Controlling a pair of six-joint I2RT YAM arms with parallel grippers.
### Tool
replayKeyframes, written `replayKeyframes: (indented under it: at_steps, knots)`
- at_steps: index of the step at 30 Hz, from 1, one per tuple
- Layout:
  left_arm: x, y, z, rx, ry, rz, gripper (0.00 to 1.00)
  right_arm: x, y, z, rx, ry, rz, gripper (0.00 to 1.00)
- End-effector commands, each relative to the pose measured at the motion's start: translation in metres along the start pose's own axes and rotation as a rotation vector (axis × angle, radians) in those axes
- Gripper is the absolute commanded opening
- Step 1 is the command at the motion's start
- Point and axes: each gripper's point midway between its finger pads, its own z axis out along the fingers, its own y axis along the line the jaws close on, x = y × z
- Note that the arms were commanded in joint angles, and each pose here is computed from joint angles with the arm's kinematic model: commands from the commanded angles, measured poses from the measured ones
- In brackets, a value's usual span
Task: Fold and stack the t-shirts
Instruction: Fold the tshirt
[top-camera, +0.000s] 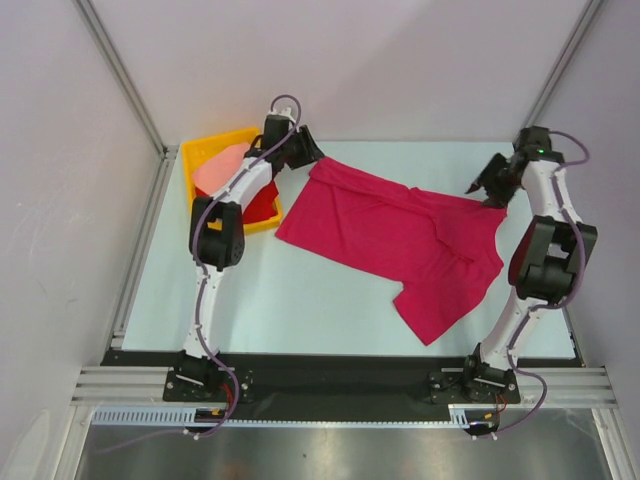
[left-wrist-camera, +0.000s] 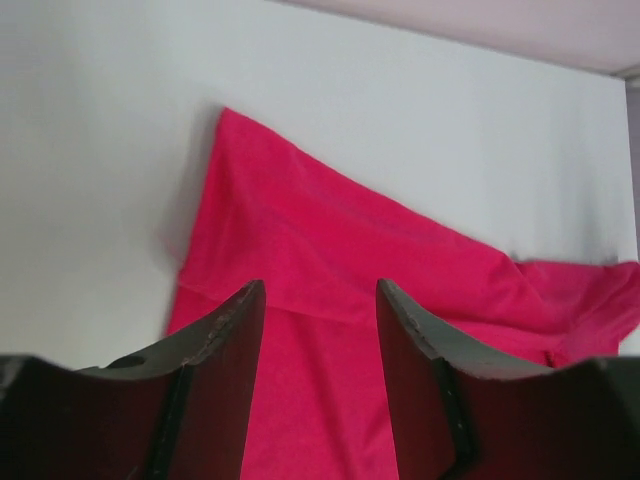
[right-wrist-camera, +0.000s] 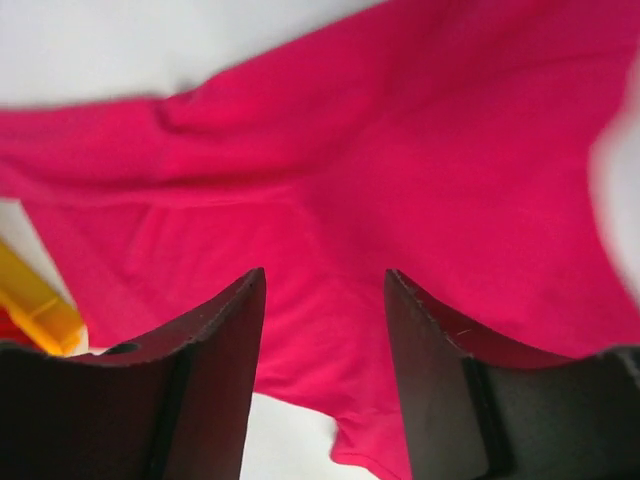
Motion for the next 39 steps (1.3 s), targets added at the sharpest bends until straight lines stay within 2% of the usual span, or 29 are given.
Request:
replayKeyframes:
  at_steps: [1,5,8,9,12,21,39]
  knots:
    - [0.005,-0.040,-0.008,0.118,0.015,0.042,0.54,0.026,0.056,0.034,-0.175,0.086,-0.016,0.55]
    - [0.027,-0.036,0.006,0.141,0.068,-0.010,0.52,0.026,0.093,0.075,-0.283,0.074,0.005,0.44]
    - [0.035,-0.030,0.011,0.135,0.086,-0.029,0.52,0.031,0.109,0.104,-0.315,0.123,0.041,0.25]
    - [0.041,-0.026,0.014,0.124,0.097,-0.038,0.51,0.031,0.113,0.108,-0.322,0.132,0.054,0.15]
    - [0.048,-0.021,0.019,0.125,0.118,-0.064,0.49,0.035,0.124,0.123,-0.360,0.156,0.070,0.04]
    - [0.046,-0.017,0.020,0.108,0.116,-0.078,0.48,0.061,0.111,0.130,-0.332,0.229,0.081,0.00]
    - [0.041,-0.020,0.023,0.119,0.111,-0.112,0.48,0.097,0.086,0.098,-0.341,0.273,0.024,0.00]
